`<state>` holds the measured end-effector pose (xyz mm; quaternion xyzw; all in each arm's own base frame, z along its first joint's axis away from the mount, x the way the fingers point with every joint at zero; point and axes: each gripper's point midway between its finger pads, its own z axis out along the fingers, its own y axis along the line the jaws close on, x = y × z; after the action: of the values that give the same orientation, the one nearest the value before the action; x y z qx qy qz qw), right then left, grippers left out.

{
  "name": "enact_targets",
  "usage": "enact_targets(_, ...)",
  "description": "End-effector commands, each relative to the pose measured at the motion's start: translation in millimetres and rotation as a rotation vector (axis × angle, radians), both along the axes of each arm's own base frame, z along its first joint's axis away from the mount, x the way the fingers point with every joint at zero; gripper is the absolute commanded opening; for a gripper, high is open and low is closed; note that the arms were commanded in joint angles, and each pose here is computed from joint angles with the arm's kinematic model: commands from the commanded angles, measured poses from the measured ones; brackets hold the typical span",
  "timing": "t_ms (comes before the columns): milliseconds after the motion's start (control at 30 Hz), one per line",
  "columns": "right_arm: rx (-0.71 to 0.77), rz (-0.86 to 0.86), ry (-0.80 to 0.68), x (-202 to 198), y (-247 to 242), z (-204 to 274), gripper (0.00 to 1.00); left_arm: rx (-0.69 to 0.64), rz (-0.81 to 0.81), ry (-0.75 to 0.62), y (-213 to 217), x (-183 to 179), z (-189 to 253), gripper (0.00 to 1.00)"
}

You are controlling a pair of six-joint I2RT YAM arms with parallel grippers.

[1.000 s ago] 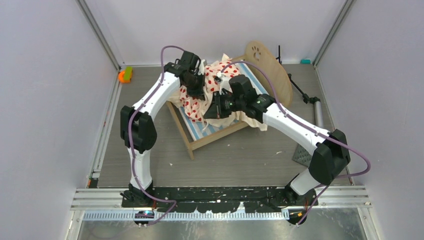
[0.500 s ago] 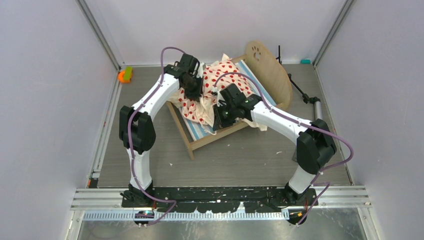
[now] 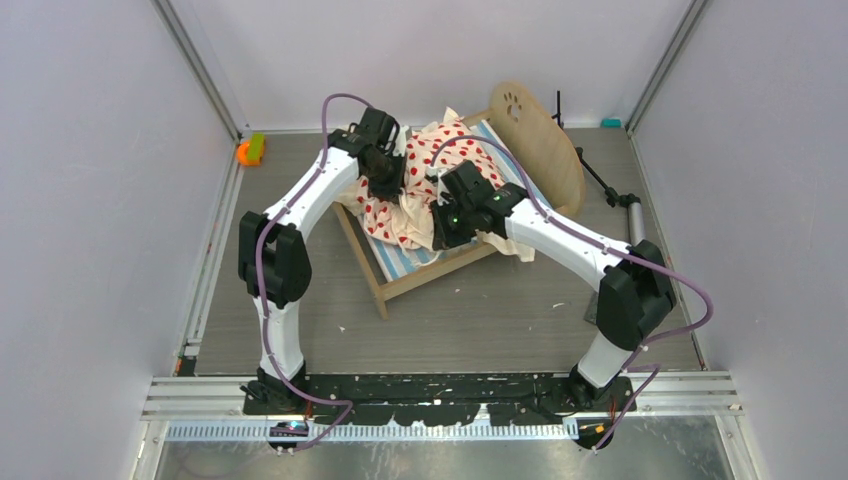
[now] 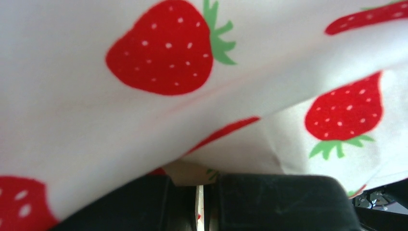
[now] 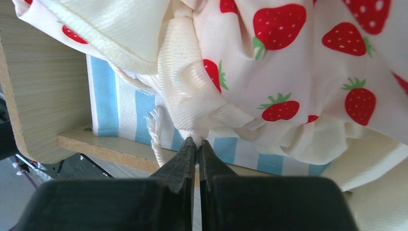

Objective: Set up the pet bed
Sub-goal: Cross the ropes on the bed frame.

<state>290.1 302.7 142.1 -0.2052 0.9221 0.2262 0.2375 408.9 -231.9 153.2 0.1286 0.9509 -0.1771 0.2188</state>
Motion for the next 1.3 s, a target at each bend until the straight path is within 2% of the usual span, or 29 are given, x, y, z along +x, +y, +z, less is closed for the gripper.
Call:
enact_targets(0, -0.014, 0.042, -0.07, 4.4, -2.1, 26.1, 0.0, 0.003, 0.018, -0.093, 9.5, 11.6, 22.5, 0.0)
enact_targets(233, -0.15, 0.032, -0.127, 15.1, -23.8, 28.3, 0.0, 0.007, 0.021, -0.094, 10.6, 12.2, 22.3, 0.0)
enact_targets(567, -0.236, 0.039, -0.172, 25.8, -27.6, 24.4, 0.01, 0.013, 0.021, -0.094, 11.9, 12.0, 21.9, 0.0)
enact_targets(967, -0.171, 0.056, -0.279, 28.9, 12.0, 25.2, 0.01, 0.019, 0.032, -0.095, 16.1, 14.1, 21.6, 0.0)
enact_targets(1267, -0.186, 0.087, -0.281, 20.0, 11.7, 18.3, 0.01, 0.017, 0.043, -0.096, 20.0, 15.8, 22.3, 0.0)
